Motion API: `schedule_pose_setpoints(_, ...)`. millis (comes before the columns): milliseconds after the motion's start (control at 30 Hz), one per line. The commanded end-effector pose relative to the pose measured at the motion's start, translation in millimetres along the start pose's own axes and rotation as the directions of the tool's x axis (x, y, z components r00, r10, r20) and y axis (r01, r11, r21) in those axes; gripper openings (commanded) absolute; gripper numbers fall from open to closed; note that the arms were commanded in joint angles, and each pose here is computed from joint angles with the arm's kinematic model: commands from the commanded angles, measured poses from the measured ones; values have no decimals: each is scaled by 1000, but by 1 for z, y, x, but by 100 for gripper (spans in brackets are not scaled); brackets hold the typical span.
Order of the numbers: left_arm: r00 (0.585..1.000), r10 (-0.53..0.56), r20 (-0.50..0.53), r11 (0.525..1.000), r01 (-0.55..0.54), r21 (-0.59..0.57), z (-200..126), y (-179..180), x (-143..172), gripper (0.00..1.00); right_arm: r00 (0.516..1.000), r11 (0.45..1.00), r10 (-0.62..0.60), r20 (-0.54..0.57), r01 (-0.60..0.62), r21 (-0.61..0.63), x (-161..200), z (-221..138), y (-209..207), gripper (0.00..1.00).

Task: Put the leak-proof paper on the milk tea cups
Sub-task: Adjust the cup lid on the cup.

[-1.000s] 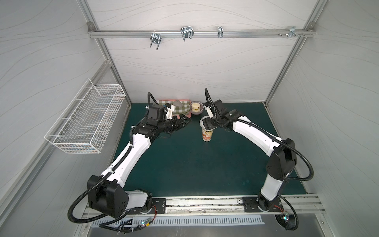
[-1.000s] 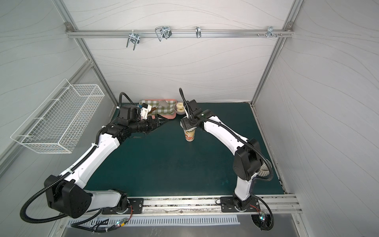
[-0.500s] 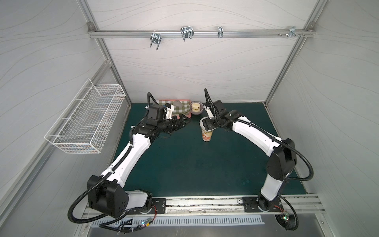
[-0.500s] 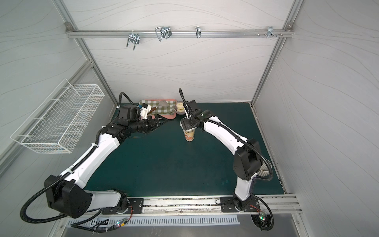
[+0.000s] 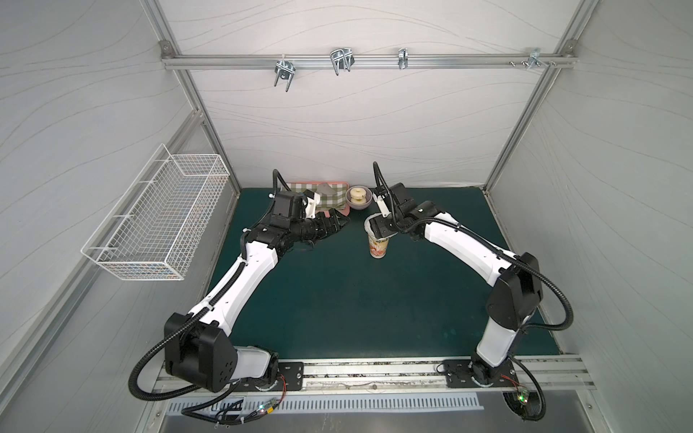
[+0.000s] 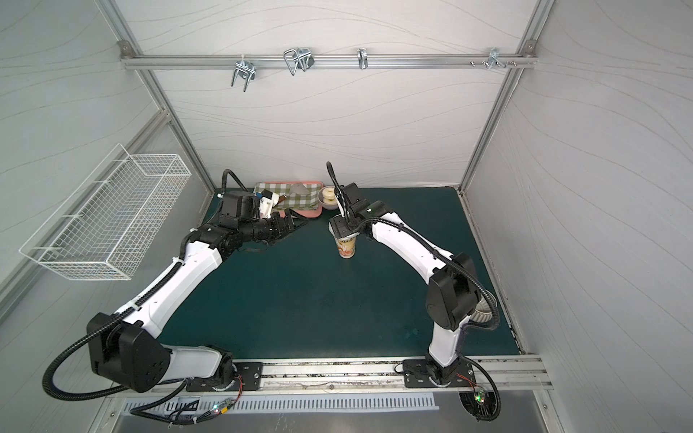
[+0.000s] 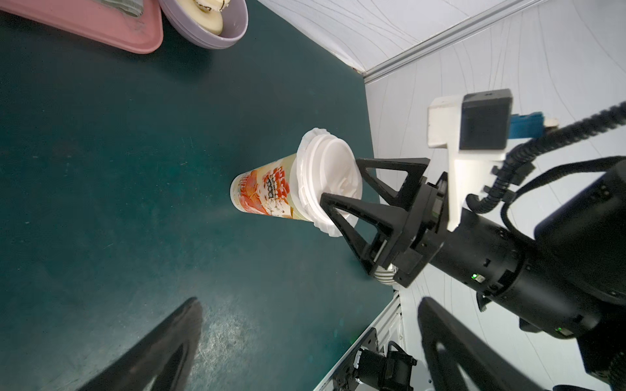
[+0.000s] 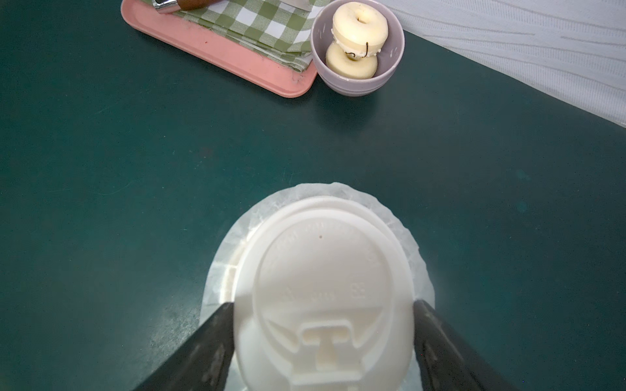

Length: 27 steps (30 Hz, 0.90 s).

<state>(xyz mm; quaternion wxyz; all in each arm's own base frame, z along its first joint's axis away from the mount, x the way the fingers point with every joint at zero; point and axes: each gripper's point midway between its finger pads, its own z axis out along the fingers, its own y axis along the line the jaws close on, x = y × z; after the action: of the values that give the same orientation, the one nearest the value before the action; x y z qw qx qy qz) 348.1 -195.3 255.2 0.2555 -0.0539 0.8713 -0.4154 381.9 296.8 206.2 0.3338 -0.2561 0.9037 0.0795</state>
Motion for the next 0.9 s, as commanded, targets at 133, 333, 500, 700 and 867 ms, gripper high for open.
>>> schedule_pose_setpoints(133,999,-18,-29,999,19,48,14,-3,-6,96,1000,1000,-10,11,10,21,-7,-12,-3,81)
schedule_pose_setpoints(333,998,-36,-53,996,41,79,25,-5,-8,85,1000,1000,-11,27,11,27,-11,-17,-6,81)
schedule_pose_setpoints(500,995,-49,-83,994,58,98,38,-7,-8,77,1000,1000,-10,26,10,23,-10,-18,-5,81)
schedule_pose_setpoints(700,993,-49,-111,993,61,105,51,-11,-6,71,999,999,-3,54,1,37,-16,-26,-9,81)
schedule_pose_setpoints(867,990,-50,-130,991,65,116,62,-15,-7,62,997,999,2,77,-5,41,-21,-34,-11,81)
